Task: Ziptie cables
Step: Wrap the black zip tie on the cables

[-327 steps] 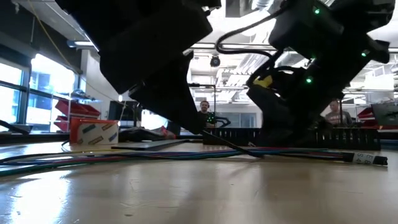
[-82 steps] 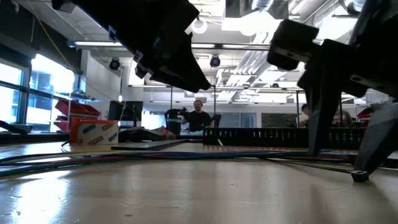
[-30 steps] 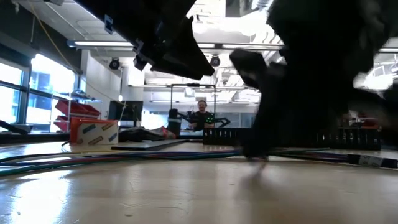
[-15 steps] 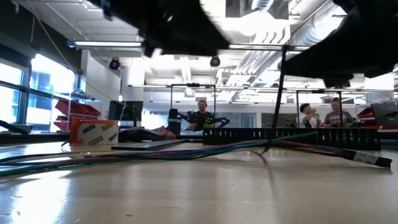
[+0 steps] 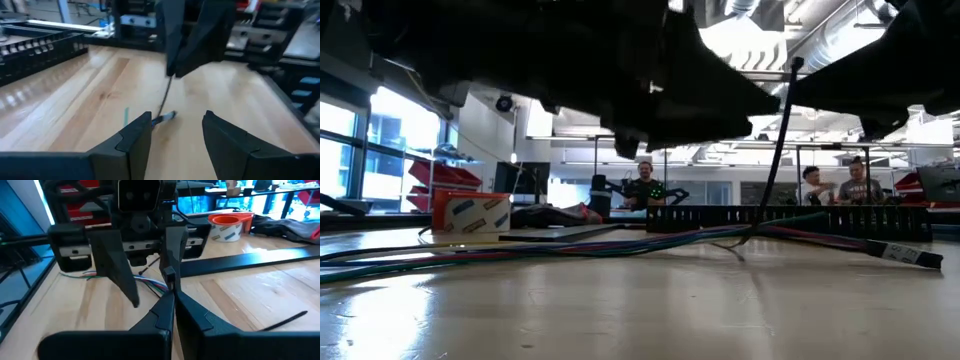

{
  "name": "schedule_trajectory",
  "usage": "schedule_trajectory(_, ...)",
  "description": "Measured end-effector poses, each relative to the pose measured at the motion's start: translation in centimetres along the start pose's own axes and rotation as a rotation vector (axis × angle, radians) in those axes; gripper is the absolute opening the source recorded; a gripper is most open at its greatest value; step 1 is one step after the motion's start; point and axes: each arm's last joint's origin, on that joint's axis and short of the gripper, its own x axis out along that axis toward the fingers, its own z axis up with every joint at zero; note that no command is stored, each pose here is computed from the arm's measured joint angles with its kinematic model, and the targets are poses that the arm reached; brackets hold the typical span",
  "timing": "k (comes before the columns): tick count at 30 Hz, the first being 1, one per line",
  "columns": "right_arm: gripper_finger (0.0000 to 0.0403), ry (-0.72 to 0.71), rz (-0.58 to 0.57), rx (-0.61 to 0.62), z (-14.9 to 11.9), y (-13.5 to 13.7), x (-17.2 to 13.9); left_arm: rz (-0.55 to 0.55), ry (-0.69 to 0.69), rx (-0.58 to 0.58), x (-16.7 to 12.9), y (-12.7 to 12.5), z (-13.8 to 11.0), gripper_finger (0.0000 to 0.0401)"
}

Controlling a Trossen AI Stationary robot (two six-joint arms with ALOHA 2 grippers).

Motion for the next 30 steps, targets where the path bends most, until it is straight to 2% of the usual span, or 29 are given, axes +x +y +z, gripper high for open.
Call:
schedule_trajectory(12,0.0000,0.006,0.011,0.008,0.2,0.0,0.4,-0.005,-0.041,-0.032,0.2,0.3,0.6,0.0163)
schedule_trajectory(19,0.0000,0.002,0.017,0.014,0.4,0.2,0.4,0.010,-0.045,-0.001,0.3,0.7,0.7,0.0163)
schedule_trajectory(25,0.0000,0.001,0.018,0.008,0.6,0.5,0.6,-0.044,-0.126,0.020,0.2,0.3,1.6,0.0163)
schedule_trajectory(30,0.0000,0.006,0.017,0.002,0.6,0.5,0.6,-0.061,-0.127,0.019,0.2,0.3,1.6,0.0163)
